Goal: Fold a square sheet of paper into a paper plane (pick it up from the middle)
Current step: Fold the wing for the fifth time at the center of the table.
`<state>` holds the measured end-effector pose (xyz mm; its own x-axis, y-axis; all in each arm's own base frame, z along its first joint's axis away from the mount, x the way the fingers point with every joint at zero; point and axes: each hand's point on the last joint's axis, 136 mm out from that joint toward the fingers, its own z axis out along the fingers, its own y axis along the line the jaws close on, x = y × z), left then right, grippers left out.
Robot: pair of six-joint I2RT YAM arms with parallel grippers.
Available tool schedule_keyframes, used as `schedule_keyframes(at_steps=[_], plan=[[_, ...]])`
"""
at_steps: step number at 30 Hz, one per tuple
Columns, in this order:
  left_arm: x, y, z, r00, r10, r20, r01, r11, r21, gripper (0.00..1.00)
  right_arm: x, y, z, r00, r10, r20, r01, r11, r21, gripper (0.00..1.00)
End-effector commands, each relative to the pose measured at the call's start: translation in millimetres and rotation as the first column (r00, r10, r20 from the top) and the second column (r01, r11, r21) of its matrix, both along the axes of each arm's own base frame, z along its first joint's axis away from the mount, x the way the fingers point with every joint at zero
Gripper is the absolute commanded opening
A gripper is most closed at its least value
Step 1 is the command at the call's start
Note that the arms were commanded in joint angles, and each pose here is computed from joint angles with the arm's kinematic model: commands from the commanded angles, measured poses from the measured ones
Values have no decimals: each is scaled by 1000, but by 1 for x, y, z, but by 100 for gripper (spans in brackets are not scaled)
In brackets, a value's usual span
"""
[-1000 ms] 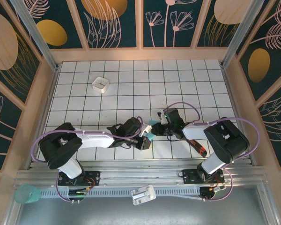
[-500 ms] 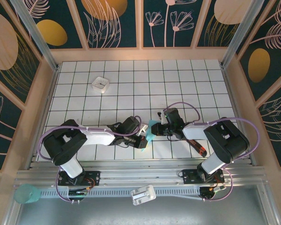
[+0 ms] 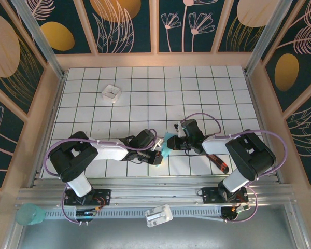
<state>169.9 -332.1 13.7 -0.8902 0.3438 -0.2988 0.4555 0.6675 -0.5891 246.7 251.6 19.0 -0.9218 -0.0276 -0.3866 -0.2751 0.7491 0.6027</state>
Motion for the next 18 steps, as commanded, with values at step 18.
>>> schedule_keyframes(at_steps=[18], plan=[[-26, 46, -43, 996, 19, -85, -5, 985, 171, 0, -18, 12, 56, 999, -27, -42, 35, 979, 200, 18]])
